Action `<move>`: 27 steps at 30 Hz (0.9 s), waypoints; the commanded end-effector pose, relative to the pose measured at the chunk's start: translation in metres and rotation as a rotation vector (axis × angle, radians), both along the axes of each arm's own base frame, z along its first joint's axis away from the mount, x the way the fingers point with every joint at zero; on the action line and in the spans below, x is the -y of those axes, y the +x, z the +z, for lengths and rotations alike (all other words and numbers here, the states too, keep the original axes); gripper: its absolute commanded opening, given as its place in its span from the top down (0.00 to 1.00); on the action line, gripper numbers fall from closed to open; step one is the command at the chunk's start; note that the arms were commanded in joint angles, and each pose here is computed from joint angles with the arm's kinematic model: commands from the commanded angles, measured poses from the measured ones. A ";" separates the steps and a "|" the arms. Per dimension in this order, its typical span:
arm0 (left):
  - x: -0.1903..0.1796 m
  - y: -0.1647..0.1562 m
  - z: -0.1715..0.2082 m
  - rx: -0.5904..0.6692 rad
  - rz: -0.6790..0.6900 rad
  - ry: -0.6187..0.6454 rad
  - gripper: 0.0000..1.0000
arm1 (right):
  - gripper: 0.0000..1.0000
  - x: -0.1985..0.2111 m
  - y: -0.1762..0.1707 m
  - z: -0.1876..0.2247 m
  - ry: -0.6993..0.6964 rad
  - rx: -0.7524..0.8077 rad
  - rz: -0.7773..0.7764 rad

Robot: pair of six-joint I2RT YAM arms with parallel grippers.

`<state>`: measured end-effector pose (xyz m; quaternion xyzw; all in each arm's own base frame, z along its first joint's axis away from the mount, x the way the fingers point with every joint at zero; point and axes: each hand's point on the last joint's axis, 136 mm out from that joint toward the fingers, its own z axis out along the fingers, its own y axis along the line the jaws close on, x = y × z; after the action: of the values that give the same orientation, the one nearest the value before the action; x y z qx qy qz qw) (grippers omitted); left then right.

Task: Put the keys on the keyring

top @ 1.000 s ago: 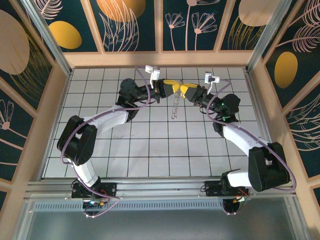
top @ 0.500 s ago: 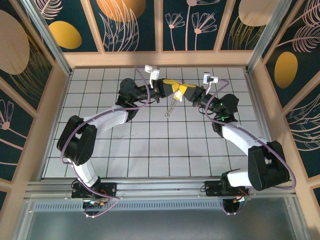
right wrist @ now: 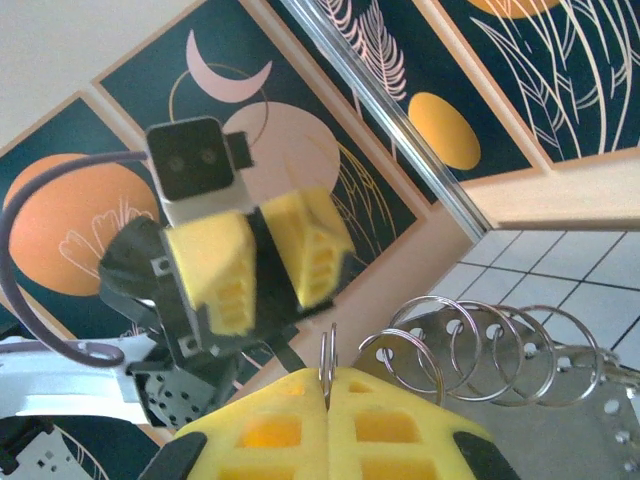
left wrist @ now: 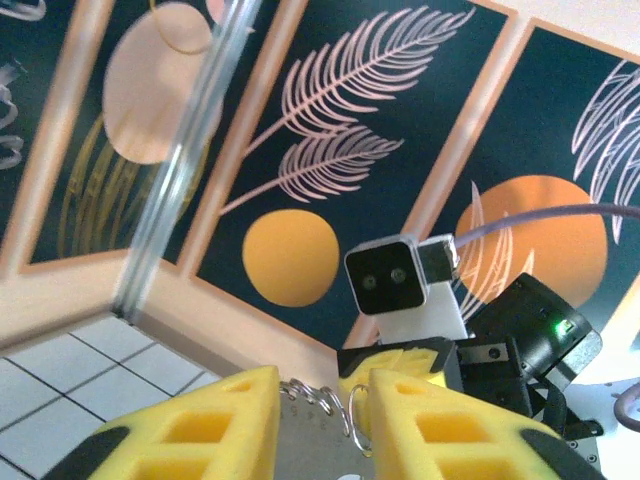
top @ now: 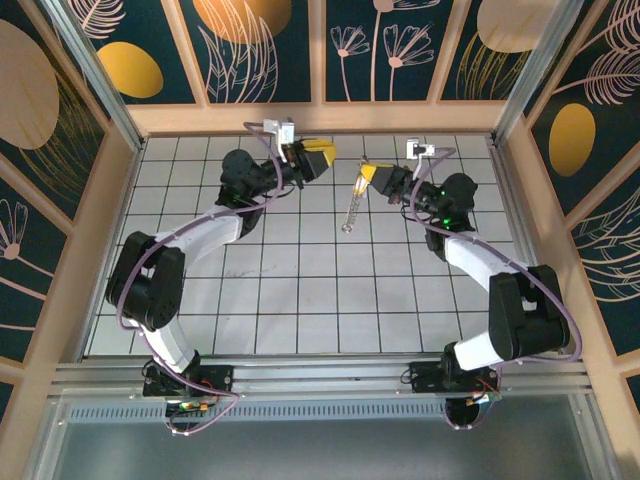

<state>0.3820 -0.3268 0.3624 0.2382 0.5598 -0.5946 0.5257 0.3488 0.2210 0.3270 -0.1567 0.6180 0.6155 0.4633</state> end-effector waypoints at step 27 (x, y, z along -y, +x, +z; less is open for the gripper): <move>0.001 0.034 -0.035 -0.125 -0.237 0.235 0.64 | 1.00 -0.023 0.061 -0.014 -0.116 0.008 0.242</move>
<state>0.4208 -0.3243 0.3181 0.3092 0.6385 -0.5817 0.3980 0.4092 0.2457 0.2858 -0.2334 0.6570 0.6263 0.3487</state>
